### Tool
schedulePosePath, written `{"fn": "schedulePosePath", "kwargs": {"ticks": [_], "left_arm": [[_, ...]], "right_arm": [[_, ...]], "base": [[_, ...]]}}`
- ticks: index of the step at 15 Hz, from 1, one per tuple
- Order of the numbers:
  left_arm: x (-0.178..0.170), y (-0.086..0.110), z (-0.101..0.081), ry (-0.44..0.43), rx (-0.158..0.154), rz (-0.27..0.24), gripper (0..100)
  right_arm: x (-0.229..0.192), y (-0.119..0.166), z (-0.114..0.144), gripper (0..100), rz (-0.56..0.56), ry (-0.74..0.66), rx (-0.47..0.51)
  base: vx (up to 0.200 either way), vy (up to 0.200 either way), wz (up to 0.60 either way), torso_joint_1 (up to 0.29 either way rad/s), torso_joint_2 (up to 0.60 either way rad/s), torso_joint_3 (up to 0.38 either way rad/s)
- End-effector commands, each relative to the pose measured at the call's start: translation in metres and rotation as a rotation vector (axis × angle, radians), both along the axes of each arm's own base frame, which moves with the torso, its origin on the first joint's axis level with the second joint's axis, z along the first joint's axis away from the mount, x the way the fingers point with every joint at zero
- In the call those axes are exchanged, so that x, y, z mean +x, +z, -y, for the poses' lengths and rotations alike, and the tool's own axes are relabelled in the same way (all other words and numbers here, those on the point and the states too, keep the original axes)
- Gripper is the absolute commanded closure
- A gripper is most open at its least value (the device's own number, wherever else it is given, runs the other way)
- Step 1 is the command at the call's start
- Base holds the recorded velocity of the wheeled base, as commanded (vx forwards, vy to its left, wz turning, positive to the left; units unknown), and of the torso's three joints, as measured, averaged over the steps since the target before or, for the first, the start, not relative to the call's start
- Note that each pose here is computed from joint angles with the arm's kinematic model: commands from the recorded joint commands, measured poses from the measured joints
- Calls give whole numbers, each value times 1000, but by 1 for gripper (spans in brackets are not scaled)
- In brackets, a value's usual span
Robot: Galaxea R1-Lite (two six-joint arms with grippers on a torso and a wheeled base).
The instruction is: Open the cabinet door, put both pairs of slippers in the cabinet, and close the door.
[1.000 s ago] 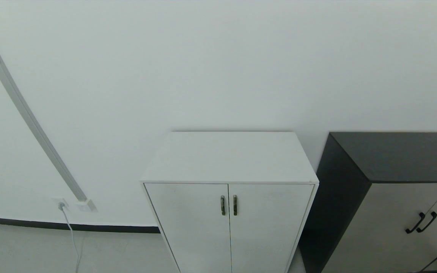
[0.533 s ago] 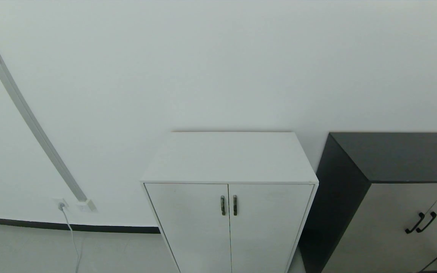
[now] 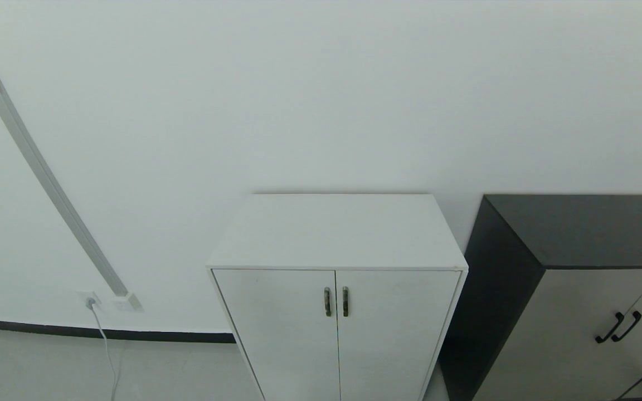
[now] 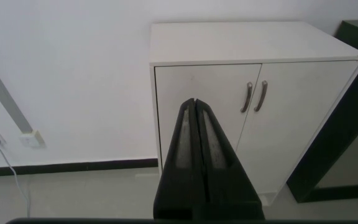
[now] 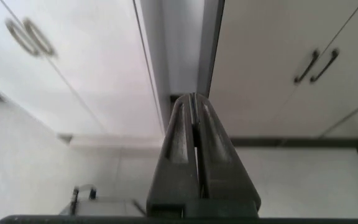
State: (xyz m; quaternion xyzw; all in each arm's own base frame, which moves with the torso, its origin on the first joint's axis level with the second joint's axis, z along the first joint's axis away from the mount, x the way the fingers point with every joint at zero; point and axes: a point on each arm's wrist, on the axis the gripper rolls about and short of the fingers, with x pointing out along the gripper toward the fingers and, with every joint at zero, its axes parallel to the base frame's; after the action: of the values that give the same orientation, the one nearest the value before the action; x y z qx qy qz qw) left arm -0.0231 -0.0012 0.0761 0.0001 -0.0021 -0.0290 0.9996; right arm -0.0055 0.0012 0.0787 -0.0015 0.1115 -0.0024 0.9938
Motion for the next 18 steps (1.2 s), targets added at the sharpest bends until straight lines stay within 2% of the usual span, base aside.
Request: {"fn": "schedulePosePath", "kwargs": {"ticks": [1,5,8,12,15,18], "left_arm": [[0,0,0,1,0,-1,100],[0,0,0,1,-2,-1,100],[0,0,0,1,-2,-1,100],[0,0,0,1,-3,-1,100],[0,0,0,1,-2,-1,100],[0,0,0,1,-2,-1,100]], "right_arm": [[-12,-2,-1,100,148,1,-5],[-12,-2,0,100,151,-4,18],[-15,-2,0,100,191,62,13],[-17,-3,2,100,224,-17,18],[-17,-2,3,100,236,-90,79],[-17,-2,3,100,237,-93,81]], "base": [[0,0,0,0,0,0],[0,0,0,0,0,0],[0,0,0,0,0,0],[0,0,0,0,0,0],[0,0,0,0,0,0],[0,0,0,0,0,0]]}}
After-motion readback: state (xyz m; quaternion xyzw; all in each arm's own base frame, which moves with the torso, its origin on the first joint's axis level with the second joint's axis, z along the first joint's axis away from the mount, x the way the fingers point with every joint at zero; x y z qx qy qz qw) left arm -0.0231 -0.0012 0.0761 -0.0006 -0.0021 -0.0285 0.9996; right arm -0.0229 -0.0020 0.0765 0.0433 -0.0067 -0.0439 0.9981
